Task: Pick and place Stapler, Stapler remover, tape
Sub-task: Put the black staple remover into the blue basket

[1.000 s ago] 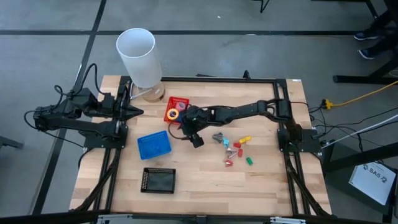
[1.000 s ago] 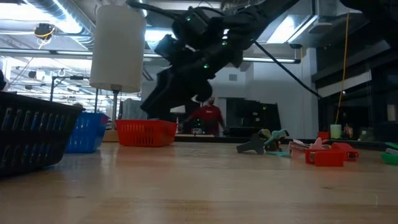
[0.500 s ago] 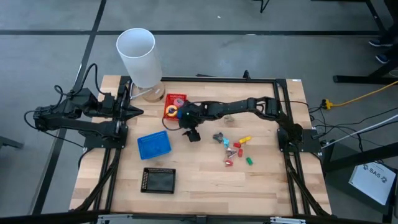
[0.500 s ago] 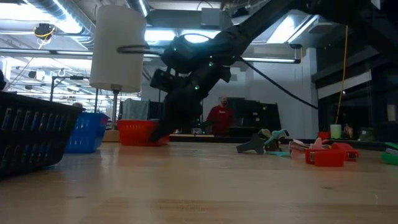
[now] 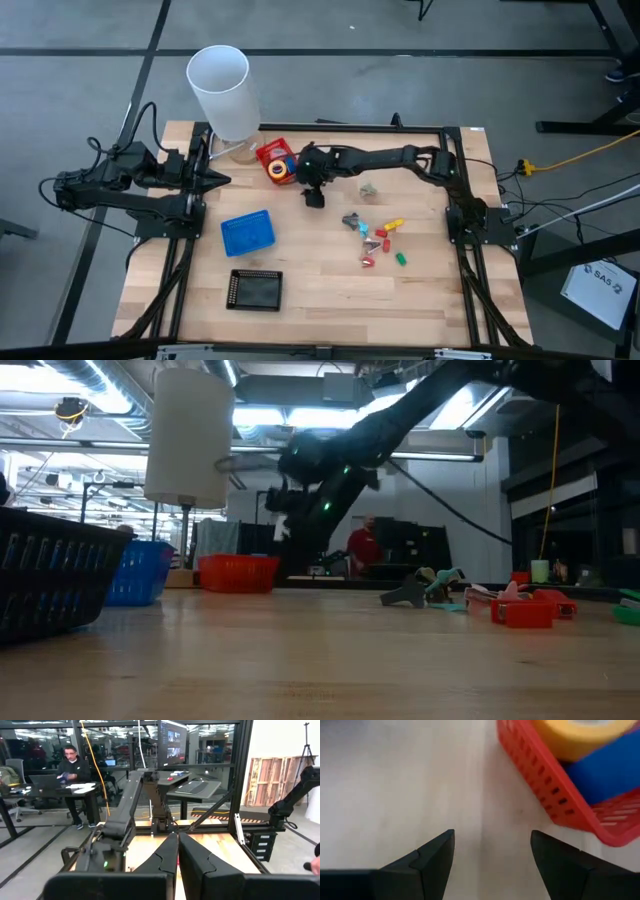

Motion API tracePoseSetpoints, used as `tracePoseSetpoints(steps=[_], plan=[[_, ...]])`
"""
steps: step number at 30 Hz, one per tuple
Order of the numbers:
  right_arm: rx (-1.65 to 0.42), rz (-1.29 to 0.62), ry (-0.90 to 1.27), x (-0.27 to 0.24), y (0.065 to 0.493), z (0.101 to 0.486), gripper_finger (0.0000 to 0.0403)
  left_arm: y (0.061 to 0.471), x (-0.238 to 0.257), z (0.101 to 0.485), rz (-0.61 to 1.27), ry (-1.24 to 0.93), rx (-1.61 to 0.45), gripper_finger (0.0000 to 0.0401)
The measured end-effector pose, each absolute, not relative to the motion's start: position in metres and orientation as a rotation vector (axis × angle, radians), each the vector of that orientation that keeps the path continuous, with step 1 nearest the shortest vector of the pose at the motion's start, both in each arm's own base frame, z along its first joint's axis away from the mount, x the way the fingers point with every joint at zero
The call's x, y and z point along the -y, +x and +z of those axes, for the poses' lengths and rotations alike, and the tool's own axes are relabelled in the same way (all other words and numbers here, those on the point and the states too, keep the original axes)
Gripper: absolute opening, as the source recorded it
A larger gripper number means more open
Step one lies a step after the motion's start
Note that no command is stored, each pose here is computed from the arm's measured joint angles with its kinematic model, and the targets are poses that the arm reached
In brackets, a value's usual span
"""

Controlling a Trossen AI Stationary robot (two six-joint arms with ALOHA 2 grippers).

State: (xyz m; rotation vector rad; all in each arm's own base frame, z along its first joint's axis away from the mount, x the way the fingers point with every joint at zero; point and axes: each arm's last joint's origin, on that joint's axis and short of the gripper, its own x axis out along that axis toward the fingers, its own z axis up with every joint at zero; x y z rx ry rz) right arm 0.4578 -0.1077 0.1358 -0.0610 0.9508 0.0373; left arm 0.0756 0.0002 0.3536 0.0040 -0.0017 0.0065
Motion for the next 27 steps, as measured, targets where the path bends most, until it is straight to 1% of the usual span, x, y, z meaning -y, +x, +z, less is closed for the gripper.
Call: tracePoseSetpoints(steps=[5,12,14,18,21,27], plan=[[-0.871,0.059,-0.081,0.081,0.426,0.168,0.0262,0.076,0.0,0.354,0.006,0.004,0.001,0.0013],[-0.79,-0.006,-0.193,0.036,0.361,0.194,0.0262,0.076,0.0,0.354,0.007,0.004,0.002,0.0008],[-0.78,-0.009,-0.187,0.027,0.342,0.2,0.0262,0.076,0.0,0.354,0.007,0.004,0.001,0.001],[-0.736,-0.029,-0.111,0.018,0.303,0.21,0.0262,0.076,0.0,0.354,0.006,0.004,0.002,0.0013],[-0.707,-0.079,0.014,0.016,0.273,0.213,0.0262,0.076,0.0,0.354,0.006,0.004,0.002,0.0011],[-0.59,-0.13,0.181,0.013,0.221,0.204,0.0262,0.076,0.0,0.354,0.006,0.004,0.001,0.0009]])
